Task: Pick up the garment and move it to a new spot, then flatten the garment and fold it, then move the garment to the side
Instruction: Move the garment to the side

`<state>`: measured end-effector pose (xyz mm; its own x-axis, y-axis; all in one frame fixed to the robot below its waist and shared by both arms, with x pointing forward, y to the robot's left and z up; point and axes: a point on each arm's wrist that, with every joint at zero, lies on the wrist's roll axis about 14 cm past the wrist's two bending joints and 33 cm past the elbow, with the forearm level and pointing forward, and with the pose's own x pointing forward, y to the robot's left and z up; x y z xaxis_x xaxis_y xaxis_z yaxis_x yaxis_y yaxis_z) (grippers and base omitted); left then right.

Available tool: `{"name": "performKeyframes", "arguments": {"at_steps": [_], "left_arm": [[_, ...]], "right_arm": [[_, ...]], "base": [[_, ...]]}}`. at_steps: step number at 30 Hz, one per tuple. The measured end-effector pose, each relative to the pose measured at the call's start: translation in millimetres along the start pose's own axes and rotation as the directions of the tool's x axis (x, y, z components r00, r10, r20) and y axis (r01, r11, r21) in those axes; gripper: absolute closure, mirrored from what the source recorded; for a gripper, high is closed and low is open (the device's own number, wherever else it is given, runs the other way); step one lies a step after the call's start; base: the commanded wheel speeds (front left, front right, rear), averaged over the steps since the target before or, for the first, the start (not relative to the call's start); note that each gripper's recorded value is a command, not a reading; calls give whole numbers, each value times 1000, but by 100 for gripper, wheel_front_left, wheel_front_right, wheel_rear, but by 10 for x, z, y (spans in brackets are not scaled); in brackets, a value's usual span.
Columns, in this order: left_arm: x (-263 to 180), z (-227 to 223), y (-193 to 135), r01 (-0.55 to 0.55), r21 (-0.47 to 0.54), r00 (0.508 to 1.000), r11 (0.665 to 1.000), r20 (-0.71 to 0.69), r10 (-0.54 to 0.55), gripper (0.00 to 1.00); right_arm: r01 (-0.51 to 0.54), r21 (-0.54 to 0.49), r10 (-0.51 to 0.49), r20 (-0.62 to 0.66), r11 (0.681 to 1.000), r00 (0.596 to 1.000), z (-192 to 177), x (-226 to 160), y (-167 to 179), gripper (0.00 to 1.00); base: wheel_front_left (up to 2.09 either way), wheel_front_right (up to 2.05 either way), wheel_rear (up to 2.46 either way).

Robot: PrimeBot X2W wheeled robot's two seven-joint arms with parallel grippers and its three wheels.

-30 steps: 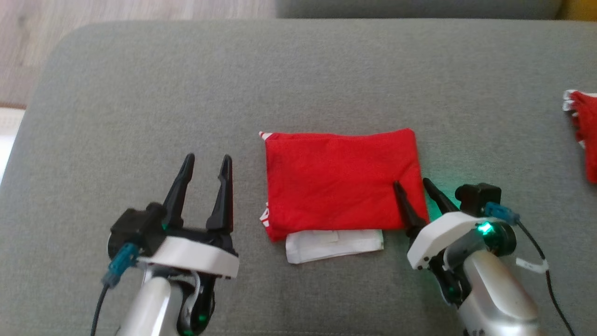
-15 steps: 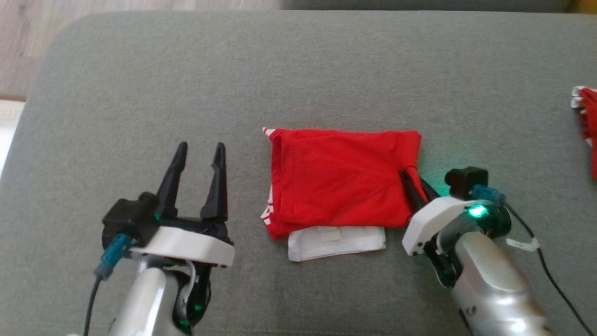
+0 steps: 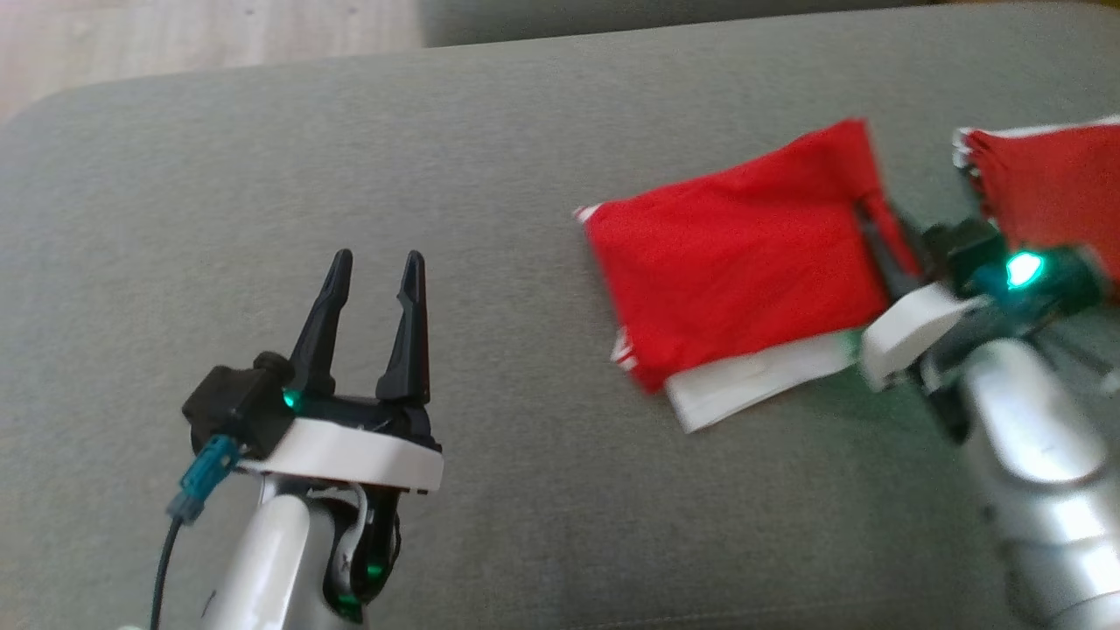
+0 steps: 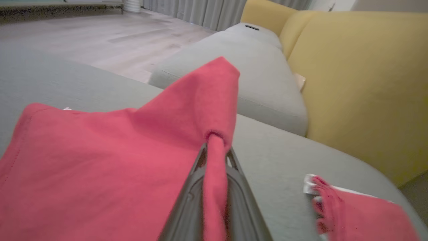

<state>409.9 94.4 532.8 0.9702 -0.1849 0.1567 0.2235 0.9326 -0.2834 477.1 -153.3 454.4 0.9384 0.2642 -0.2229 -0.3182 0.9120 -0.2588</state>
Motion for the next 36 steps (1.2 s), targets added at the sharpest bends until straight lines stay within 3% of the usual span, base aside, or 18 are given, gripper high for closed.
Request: {"name": "performKeyframes", "arguments": {"at_steps": [8, 18, 28, 32, 36], "left_arm": [[219, -123, -204, 73, -14, 997, 997, -14, -73, 0], [328, -368, -129, 73, -24, 995, 997, -60, -74, 0], [349, -401, 7, 44, -7, 997, 999, -68, -45, 0], [337, -388, 28, 38, -4, 997, 999, -66, -38, 0], [339, -388, 19, 40, -5, 997, 999, -66, -40, 0]], "right_arm": [[114, -200, -138, -111, 973, 984, -149, -250, -982, 100], [309, -263, -367, -210, 914, 906, -329, -476, -2053, 100], [360, -332, -457, -289, 872, 841, -543, -523, -2349, 100], [412, -349, -515, -290, 841, 806, -520, -621, -2529, 100], [440, -342, -538, -284, 830, 794, -504, -662, -2573, 100]], "base": [[0, 0, 0], [0, 0, 0], [0, 0, 0], [0, 0, 0], [0, 0, 0]]}}
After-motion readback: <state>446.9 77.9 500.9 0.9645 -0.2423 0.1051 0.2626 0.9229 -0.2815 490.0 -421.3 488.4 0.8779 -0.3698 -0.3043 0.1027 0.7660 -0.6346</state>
